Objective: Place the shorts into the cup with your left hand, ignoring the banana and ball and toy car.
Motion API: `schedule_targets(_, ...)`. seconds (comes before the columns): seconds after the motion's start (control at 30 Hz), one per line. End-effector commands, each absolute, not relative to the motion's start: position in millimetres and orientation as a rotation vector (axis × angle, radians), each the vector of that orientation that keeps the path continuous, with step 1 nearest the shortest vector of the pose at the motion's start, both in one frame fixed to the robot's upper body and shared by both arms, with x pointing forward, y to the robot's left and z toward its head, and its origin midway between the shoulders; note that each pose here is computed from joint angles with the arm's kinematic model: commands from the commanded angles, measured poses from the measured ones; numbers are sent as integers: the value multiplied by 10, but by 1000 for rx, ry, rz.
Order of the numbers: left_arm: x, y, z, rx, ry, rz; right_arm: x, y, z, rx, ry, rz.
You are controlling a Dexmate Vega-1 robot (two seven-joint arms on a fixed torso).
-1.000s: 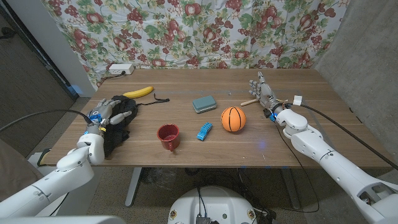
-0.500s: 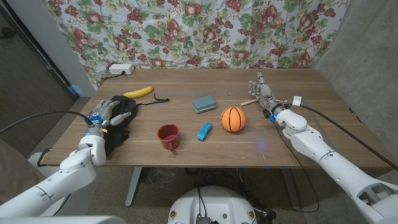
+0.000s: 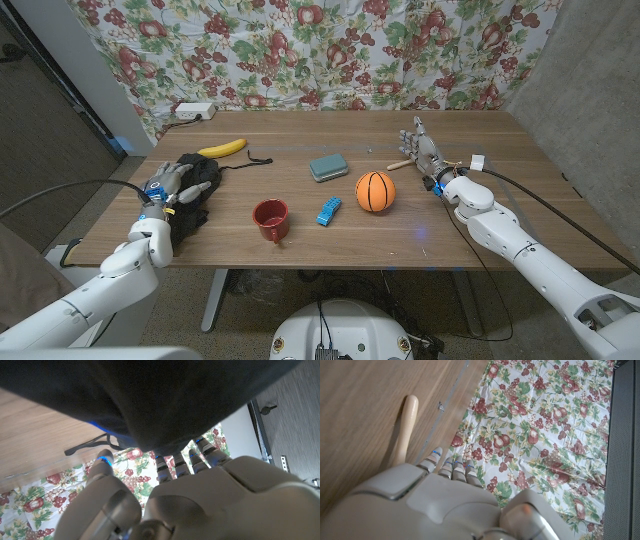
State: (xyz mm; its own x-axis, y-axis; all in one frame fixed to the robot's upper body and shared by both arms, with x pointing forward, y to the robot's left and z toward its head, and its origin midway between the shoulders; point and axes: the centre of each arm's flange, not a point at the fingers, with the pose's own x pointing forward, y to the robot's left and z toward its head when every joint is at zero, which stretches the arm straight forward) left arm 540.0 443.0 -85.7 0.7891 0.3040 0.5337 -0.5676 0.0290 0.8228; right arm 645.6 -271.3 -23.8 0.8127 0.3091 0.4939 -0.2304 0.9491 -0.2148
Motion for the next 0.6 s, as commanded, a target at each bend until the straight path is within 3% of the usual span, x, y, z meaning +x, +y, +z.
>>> schedule_targets(0.03,5438,4406,-906,1371,-224,666,6449,-2719,-245,-147,-550,293)
schedule_targets(0.6,5477,4421,-968,1372,-211,657,6452,-2688,-236,-152,-549,297)
